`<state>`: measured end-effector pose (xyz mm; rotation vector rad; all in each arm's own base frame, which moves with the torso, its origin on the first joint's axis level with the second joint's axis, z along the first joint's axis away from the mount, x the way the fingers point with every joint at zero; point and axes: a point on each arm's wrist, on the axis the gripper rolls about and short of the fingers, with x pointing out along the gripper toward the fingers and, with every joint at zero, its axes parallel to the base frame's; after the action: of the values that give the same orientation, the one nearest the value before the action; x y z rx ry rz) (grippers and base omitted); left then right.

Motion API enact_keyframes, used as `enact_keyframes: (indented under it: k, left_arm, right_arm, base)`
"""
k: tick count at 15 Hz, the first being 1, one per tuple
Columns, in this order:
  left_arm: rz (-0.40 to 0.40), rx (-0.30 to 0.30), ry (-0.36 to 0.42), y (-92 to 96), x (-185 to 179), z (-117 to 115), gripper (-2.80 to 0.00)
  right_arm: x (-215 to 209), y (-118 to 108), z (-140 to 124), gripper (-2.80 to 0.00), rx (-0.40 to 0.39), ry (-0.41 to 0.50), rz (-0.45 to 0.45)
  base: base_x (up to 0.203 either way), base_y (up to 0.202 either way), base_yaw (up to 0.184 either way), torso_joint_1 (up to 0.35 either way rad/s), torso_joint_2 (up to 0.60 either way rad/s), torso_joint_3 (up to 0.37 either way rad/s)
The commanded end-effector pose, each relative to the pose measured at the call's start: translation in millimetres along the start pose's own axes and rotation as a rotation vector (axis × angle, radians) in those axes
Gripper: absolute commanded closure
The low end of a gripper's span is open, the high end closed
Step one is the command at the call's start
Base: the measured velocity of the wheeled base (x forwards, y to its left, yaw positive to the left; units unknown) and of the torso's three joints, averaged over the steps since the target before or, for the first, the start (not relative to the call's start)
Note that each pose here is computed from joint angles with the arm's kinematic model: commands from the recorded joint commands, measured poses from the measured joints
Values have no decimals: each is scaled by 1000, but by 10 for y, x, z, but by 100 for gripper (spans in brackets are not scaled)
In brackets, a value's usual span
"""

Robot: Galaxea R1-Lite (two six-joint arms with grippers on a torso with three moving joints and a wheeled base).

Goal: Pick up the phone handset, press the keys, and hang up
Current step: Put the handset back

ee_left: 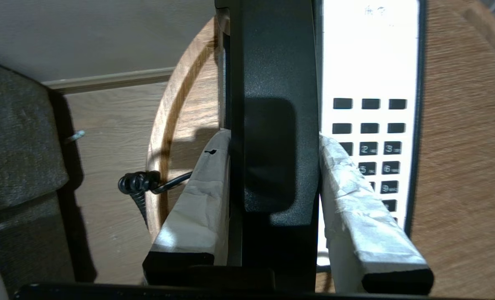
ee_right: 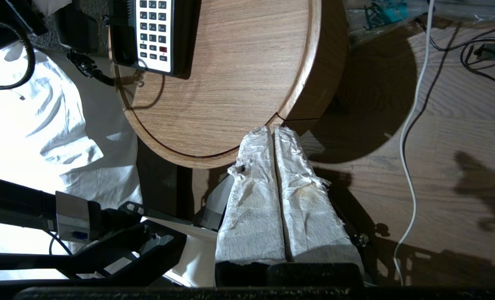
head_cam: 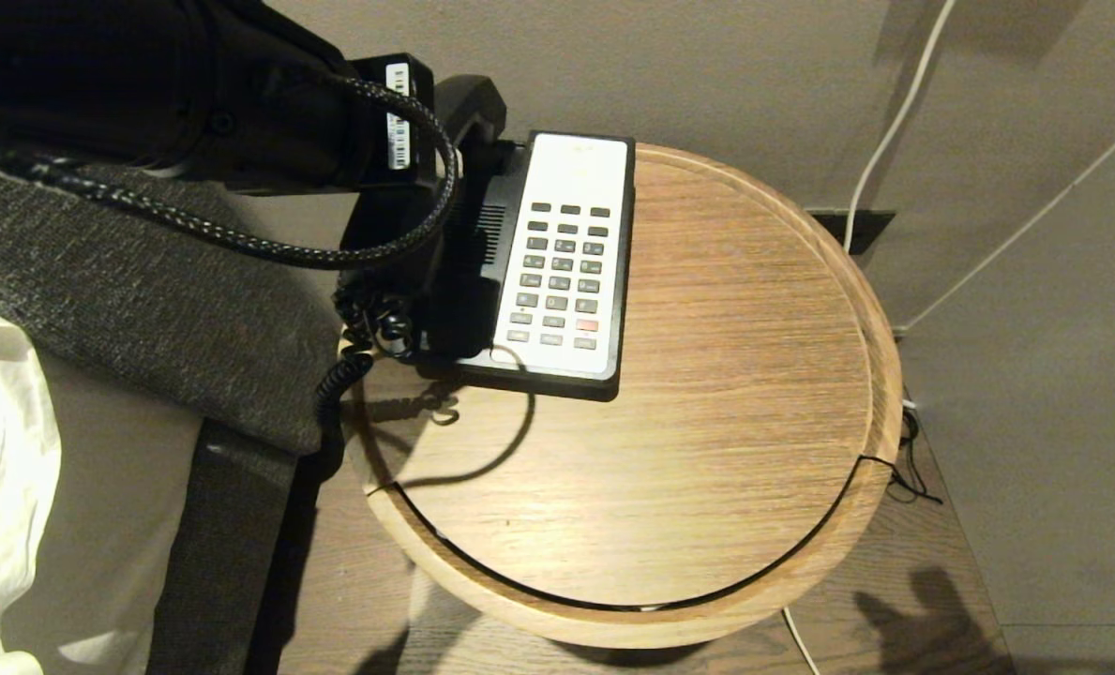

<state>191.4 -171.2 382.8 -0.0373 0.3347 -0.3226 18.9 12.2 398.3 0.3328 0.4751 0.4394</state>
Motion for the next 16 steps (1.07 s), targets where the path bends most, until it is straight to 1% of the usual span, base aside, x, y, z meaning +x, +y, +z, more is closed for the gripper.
enact_keyframes:
  k: [1, 3, 5, 8, 10, 11, 13, 16]
  left_arm:
    - [5, 7, 9, -41, 30, -20, 0]
    - [-13, 3, -6, -91, 21, 18, 0]
    - [-26, 9, -6, -152, 12, 10, 0]
    - [-31, -12, 4, -178, 20, -9, 0]
    - [-24, -20, 22, -188, 56, -41, 0]
    - [-9, -15, 28, -191, 76, -56, 0]
    - [29, -10, 26, -200, 117, -70, 0]
    - [42, -8, 26, -202, 131, -76, 0]
  right_arm:
    - [11, -9, -19, 0, -4, 10, -10]
    - [19, -8, -25, 0, -6, 13, -13]
    - [24, -17, -42, 0, -9, 19, -17]
    - [17, -38, -64, 0, -11, 21, -20]
    - [17, -37, -63, 0, -10, 20, -20]
    - [17, -37, -63, 0, -10, 20, -20]
    - [13, -40, -63, 0, -10, 19, -19]
    - [20, -37, -65, 0, -11, 20, -22]
  base:
    - [0, 0, 0, 0, 0, 0]
    - [0, 0, 0, 0, 0, 0]
    - [0, 0, 0, 0, 0, 0]
    - [0, 0, 0, 0, 0, 0]
    - [0, 0, 0, 0, 0, 0]
    - [0, 0, 0, 0, 0, 0]
    - [0, 0, 0, 0, 0, 0]
    - [0, 0, 0, 0, 0, 0]
